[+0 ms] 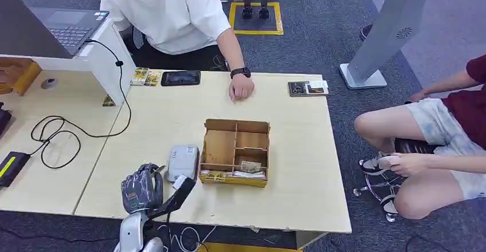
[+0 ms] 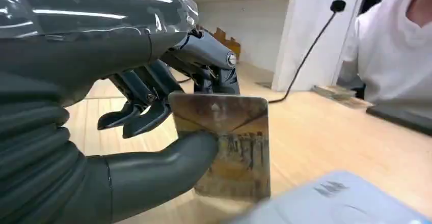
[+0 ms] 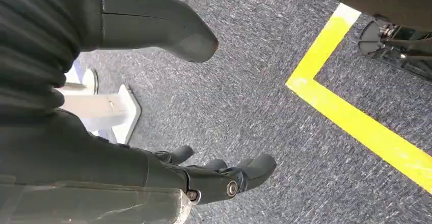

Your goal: Pass the card to the sensor for recognition and then transmit it.

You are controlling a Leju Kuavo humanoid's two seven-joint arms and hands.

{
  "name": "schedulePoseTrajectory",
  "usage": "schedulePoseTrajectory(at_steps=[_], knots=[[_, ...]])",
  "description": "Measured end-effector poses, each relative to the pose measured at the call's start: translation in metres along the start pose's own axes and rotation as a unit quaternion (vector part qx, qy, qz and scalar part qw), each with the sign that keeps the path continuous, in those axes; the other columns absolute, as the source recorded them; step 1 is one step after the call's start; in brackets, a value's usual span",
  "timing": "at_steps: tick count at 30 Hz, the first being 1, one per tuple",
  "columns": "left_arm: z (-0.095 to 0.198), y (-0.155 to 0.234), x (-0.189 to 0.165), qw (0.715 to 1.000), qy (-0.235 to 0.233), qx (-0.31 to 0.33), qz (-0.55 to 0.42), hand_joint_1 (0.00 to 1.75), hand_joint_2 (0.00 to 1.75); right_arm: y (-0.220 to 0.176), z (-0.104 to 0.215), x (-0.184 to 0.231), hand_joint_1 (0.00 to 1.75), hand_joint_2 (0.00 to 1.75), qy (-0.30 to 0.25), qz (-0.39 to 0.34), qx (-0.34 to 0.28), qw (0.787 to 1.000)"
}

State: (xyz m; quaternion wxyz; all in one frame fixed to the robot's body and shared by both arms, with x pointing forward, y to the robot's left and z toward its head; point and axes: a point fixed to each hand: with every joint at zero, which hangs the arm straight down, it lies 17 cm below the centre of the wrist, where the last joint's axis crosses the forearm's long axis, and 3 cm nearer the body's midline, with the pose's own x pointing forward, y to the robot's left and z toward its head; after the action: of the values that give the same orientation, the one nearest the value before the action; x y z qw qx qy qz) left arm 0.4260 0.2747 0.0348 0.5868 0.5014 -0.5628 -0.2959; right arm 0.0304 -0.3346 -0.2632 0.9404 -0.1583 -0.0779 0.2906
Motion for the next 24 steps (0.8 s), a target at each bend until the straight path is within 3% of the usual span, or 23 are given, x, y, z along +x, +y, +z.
schedulePoseTrajectory(at_steps=[9, 24], knots=[[0.011, -0.019, 0.013, 0.999, -0.028, -0.032, -0.015, 1.75, 1.75, -0.001, 0.000, 0.000, 0.00, 1.75, -0.001, 0.000, -0.001, 1.000], [0.014, -0.022, 0.016, 0.999, -0.035, -0.035, -0.020, 1.75, 1.75, -0.002, 0.000, -0.001, 0.00, 1.75, 0.000, 0.003, -0.005, 1.000]])
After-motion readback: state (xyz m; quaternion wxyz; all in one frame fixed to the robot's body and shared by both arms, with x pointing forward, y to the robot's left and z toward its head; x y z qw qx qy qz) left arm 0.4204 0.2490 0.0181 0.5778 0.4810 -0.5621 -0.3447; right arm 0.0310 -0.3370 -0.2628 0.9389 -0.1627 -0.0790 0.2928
